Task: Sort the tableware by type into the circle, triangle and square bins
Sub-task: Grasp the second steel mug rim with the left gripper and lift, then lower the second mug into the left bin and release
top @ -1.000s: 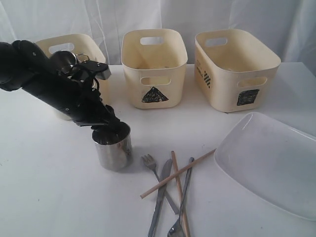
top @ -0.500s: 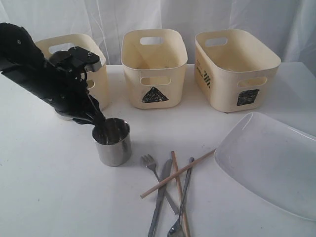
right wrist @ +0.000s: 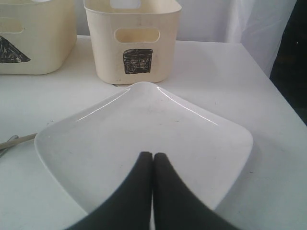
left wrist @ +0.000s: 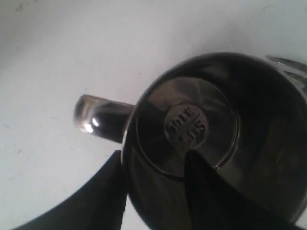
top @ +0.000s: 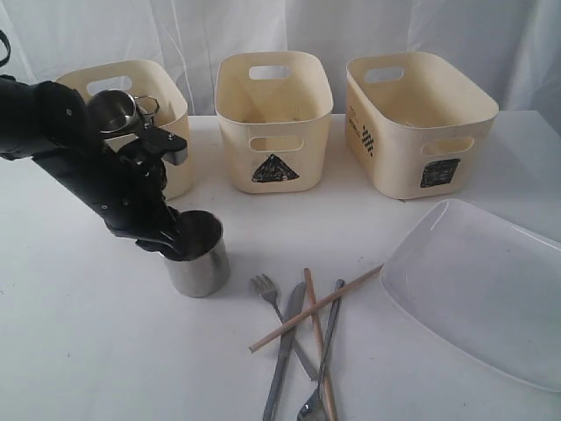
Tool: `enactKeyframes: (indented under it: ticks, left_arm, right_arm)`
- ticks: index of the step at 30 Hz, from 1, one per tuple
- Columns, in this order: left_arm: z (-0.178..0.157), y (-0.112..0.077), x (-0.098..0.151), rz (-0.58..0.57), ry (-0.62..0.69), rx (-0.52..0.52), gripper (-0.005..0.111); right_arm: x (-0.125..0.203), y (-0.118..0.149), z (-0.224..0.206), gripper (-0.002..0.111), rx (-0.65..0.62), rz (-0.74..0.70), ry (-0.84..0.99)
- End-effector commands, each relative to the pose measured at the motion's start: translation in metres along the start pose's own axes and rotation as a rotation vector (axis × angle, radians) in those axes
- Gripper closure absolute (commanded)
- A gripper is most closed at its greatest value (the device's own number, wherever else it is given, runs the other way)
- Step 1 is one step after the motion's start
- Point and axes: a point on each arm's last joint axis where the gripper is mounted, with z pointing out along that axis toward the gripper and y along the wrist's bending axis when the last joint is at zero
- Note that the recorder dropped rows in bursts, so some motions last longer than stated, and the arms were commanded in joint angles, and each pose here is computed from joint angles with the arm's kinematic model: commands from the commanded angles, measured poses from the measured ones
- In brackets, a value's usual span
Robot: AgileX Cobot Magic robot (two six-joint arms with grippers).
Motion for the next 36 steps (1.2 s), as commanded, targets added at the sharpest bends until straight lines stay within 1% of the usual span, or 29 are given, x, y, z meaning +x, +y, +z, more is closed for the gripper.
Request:
enactKeyframes:
  ticks: [1,4,5,6,7,8,9,12,14,15,17,18,19,22,25,28,32,33,34,36]
  left_arm:
    - [0.003,-0.003,0.004,0.004,0.035,0.017,0.074]
    - [-0.003,0.000,0.005,0.059,0.046,-0.024,0.096]
    - [-0.006,0.001,0.005,0.091,0.058,-0.042,0.103]
    - [-0.013,0.001,0.006,0.116,0.067,-0.057,0.107]
    - [-0.020,0.002,0.007,0.151,0.082,-0.085,0.107]
    - [-0.028,0.004,0.008,0.153,0.084,-0.105,0.107]
    - [-0.040,0.006,0.009,0.168,0.086,-0.146,0.107]
    - [-0.084,0.011,0.009,0.183,0.035,-0.306,0.107]
    - [-0.120,0.016,0.008,0.169,-0.060,-0.442,0.107]
    - [-0.135,0.018,0.008,0.143,-0.117,-0.494,0.107]
    - [-0.169,0.021,0.005,0.090,-0.295,-0.597,0.107]
    - [-0.182,0.022,0.003,0.076,-0.373,-0.628,0.107]
    - [-0.195,0.023,0.000,0.060,-0.485,-0.651,0.107]
    - [-0.217,0.028,-0.008,0.090,-0.694,-0.711,0.107]
    - [-0.220,0.036,-0.019,0.133,-0.838,-0.743,0.107]
    - [-0.206,0.053,-0.027,0.170,-0.901,-0.765,0.107]
    - [-0.162,0.088,-0.035,0.221,-0.945,-0.797,0.107]
    - [-0.152,0.096,-0.036,0.251,-0.947,-0.818,0.107]
    - [-0.138,0.105,-0.037,0.280,-0.939,-0.834,0.107]
    - [-0.112,0.120,-0.036,0.277,-0.894,-0.823,0.105]
  right_arm:
    - [0.000,0.000,0.000,0.108,0.006,-0.006,-0.008]
    - [0.000,0.000,0.000,0.108,0.006,-0.006,-0.008]
    - [0.000,0.000,0.000,0.108,0.006,-0.006,-0.008]
    - [0.000,0.000,0.000,0.108,0.006,-0.006,-0.008]
    - [0.000,0.000,0.000,0.108,0.006,-0.006,-0.008]
    - [0.000,0.000,0.000,0.108,0.006,-0.006,-0.008]
    - [0.000,0.000,0.000,0.108,0.006,-0.006,-0.008]
    - [0.000,0.000,0.000,0.108,0.006,-0.006,-0.008]
    - [0.000,0.000,0.000,0.108,0.006,-0.006,-0.008]
    - [0.000,0.000,0.000,0.108,0.006,-0.006,-0.008]
    - [0.000,0.000,0.000,0.108,0.006,-0.006,-0.008]
    - [0.000,0.000,0.000,0.108,0.006,-0.006,-0.008]
    - [0.000,0.000,0.000,0.108,0.006,-0.006,-0.008]
    - [0.000,0.000,0.000,0.108,0.006,-0.006,-0.008]
    - [0.000,0.000,0.000,0.108,0.006,-0.006,-0.008]
    - [0.000,0.000,0.000,0.108,0.006,-0.006,-0.008]
    - [0.000,0.000,0.000,0.108,0.006,-0.006,-0.008]
    - [0.000,0.000,0.000,0.108,0.006,-0.006,-0.008]
    - [0.000,0.000,0.000,0.108,0.006,-0.006,-0.008]
    - [0.000,0.000,0.000,0.108,0.006,-0.006,-0.008]
